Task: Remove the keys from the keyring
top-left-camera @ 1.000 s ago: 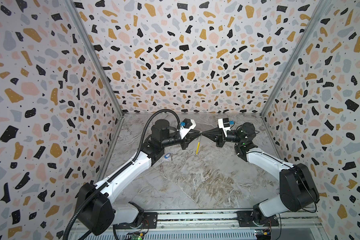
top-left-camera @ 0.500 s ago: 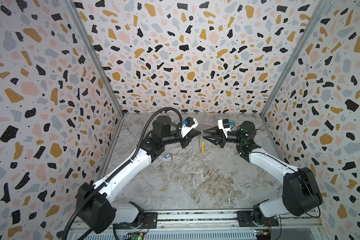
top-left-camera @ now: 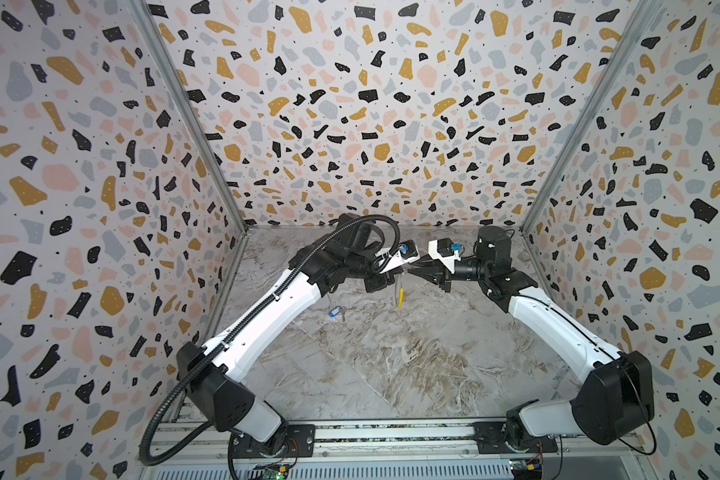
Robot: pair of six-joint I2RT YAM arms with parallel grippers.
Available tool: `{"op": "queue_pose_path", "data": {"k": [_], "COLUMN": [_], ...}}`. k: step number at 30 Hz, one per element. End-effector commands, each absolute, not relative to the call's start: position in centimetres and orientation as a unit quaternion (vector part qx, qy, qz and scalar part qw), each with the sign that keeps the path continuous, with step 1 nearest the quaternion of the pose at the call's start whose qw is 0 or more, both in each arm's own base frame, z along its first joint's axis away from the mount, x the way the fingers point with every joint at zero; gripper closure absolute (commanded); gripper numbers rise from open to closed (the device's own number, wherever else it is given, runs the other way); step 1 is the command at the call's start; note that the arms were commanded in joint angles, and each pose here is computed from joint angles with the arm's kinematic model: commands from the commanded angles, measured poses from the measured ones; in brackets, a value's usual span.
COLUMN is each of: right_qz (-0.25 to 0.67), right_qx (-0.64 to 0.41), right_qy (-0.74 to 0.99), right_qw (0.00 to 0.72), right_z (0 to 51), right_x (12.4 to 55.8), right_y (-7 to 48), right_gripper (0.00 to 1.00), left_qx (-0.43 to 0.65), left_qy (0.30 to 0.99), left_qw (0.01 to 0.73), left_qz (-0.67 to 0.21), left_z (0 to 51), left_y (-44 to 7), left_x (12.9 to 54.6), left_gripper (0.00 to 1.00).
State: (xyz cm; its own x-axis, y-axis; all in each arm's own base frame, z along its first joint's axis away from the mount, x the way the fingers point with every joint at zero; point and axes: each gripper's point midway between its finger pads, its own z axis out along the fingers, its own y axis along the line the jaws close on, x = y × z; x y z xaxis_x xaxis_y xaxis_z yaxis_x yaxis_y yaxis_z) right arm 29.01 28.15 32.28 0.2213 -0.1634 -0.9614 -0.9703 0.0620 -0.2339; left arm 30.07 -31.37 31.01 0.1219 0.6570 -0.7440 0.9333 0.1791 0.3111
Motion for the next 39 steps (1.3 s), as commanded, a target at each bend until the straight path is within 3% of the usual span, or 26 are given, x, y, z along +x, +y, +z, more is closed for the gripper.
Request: {"op": "queue_pose_path", "data": {"k": [1,17,25,31,32,34,36,39], "right_qz": [0.408,0.431,0.432,0.434,0.433,0.435,0.438,0.445], "right_qx": [-0.586,-0.573,-0.564,-0.564,-0.564,-0.561,-0.561,-0.561], "right_qy": [0.480,0.500,0.503,0.506,0.506,0.504,0.499,0.490], "right_qw": [0.509,0.485,0.492,0.488,0.489,0.491,0.495,0.497], "right_z": [32.8,31.4,31.4,31.1,31.1,31.2,31.5,31.8], "right_x": [27.6,27.8,28.1,28.1,28.1,28.1,28.0,27.7], "right_y": [28.5,29.8,29.9,30.0,30.0,29.9,29.9,29.9], "right_gripper": [0.77,0.78,0.86,0.98,0.99,1.00,1.00,1.00], "left_qx": [0.630,0.634,0.634,0.633,0.631,0.624,0.604,0.560], "left_qy": [0.636,0.624,0.621,0.619,0.619,0.625,0.636,0.644], "left_qw": [0.423,0.429,0.432,0.438,0.441,0.449,0.464,0.500], "left_qz": [-0.142,-0.155,-0.159,-0.155,-0.152,-0.137,-0.126,-0.148], "left_z": [32.1,32.5,32.5,32.5,32.5,32.4,32.7,33.5], "left_y": [-30.7,-31.3,-31.2,-31.2,-31.2,-30.7,-29.8,-28.2], "left_x": [29.7,28.7,28.4,28.5,28.7,29.1,29.9,30.9], "left_gripper": [1.00,1.00,1.00,1.00,0.98,0.79,0.66,0.57]}}
